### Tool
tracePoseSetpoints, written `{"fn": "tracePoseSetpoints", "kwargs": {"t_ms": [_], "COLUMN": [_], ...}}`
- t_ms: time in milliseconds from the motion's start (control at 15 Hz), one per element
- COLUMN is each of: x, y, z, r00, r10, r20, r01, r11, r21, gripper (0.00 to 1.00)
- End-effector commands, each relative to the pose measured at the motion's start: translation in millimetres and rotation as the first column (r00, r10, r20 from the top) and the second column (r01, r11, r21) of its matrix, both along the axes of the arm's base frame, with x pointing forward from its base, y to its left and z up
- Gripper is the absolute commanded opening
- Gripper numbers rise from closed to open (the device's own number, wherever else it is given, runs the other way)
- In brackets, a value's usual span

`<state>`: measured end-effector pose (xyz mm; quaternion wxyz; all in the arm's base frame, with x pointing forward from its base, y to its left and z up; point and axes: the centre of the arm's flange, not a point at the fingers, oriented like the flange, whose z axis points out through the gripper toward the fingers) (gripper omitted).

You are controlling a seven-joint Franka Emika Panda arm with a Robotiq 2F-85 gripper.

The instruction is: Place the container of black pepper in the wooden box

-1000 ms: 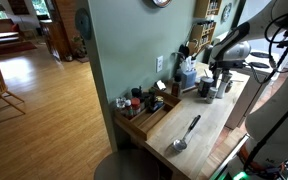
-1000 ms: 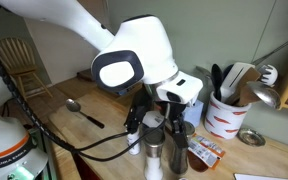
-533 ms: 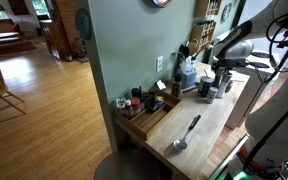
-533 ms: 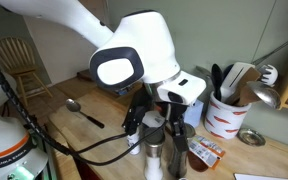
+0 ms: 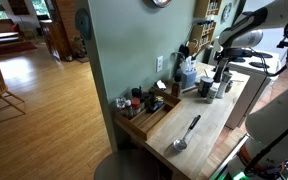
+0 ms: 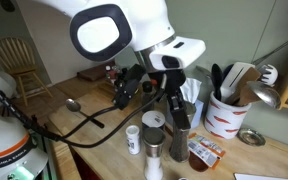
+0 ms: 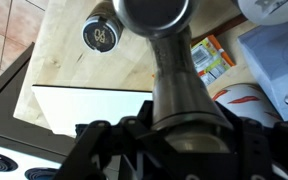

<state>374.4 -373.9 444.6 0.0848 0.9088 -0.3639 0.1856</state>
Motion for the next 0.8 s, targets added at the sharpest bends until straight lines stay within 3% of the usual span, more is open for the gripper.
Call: {"fn": "tracePoseSetpoints", "kwargs": {"t_ms": [0, 333, 533, 733], "x": [-19.4, -39.7, -48.4, -54.1], "y": [30.4, 80.4, 124.7, 177.5], "z": [51.1, 113.7, 146.4, 172.2], "r00": [0.999, 0.984, 0.945, 0.884], "r10": [0.044, 0.161, 0.299, 0.443], "r20": [0.020, 0.079, 0.129, 0.146], "r01": [-0.043, -0.145, -0.261, -0.384], "r11": [0.998, 0.974, 0.932, 0.869], "r21": [-0.045, -0.172, -0.252, -0.313], "gripper": [0.34, 0.34, 0.34, 0.34]}}
